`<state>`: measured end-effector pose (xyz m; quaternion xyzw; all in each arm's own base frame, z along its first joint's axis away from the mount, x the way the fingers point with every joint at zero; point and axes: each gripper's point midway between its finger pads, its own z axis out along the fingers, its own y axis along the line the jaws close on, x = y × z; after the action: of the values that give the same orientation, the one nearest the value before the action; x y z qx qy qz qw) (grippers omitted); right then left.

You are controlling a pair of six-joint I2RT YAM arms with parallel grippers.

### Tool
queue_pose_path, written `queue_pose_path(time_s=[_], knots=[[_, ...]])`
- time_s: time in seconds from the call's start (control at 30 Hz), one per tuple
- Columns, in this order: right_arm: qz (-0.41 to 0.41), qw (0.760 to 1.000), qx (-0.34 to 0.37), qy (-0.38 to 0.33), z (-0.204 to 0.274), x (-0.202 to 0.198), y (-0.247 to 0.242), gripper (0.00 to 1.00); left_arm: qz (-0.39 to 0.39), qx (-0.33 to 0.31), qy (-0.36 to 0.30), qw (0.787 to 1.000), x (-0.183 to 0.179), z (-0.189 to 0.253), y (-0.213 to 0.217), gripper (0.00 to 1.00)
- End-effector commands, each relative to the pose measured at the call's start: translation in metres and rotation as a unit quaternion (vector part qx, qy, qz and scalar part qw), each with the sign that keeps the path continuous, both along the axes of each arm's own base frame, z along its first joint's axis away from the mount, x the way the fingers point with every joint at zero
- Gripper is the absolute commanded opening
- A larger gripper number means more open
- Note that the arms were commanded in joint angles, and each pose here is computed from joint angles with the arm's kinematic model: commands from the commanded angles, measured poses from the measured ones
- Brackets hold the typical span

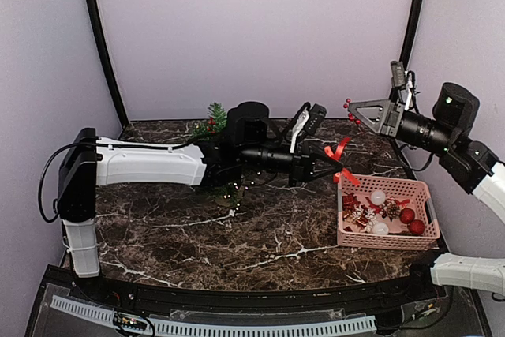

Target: Decorate the small christmas tree

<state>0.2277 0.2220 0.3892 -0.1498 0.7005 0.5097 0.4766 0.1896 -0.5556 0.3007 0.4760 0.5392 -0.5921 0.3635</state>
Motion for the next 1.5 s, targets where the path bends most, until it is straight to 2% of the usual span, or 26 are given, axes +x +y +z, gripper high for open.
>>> queue_pose_path(time_s=[0.0,0.1,0.13,0.17,0.2,0.4,0.67,0.87,0.97,1.13,1.47], knots=[[-0.054,0.998,0.021,-0.02,0.01,0.009,-0.013,0.0,0.025,0.005,-0.035,0.999,-0.008,0.03,0.024,0.0],[-0.086,0.996,0.022,-0.012,0.004,0.019,-0.018,0.0,0.046,0.033,-0.039,0.998,-0.009,0.026,0.042,0.0],[-0.094,0.995,0.019,-0.006,-0.002,0.024,-0.019,0.0,0.063,0.024,-0.05,0.996,-0.01,0.043,0.053,0.0],[-0.101,0.995,0.017,0.0,-0.008,0.027,-0.019,0.0,0.072,0.043,-0.051,0.995,-0.01,0.034,0.061,0.0],[-0.102,0.995,0.018,0.004,-0.015,0.03,-0.017,0.0,0.098,0.04,-0.06,0.993,-0.008,0.047,0.075,0.0],[-0.101,0.994,0.004,0.038,-0.067,0.045,0.026,0.0,0.213,0.11,-0.048,0.97,0.031,0.056,0.162,0.0],[-0.103,0.993,-0.025,0.052,-0.107,0.072,0.106,0.0,0.387,0.141,-0.02,0.911,0.106,0.057,0.302,0.0],[-0.111,0.99,-0.036,0.084,-0.13,0.098,0.16,0.0,0.473,0.142,-0.009,0.869,0.136,0.043,0.38,0.0],[-0.112,0.989,-0.033,0.09,-0.132,0.106,0.177,0.0,0.508,0.158,-0.02,0.847,0.141,0.027,0.4,0.0],[-0.124,0.987,-0.036,0.093,-0.134,0.113,0.191,0.0,0.535,0.169,-0.033,0.827,0.143,0.015,0.414,0.0],[-0.118,0.986,-0.052,0.106,-0.15,0.124,0.213,0.0,0.519,0.169,-0.052,0.836,0.135,0.009,0.41,0.0]])
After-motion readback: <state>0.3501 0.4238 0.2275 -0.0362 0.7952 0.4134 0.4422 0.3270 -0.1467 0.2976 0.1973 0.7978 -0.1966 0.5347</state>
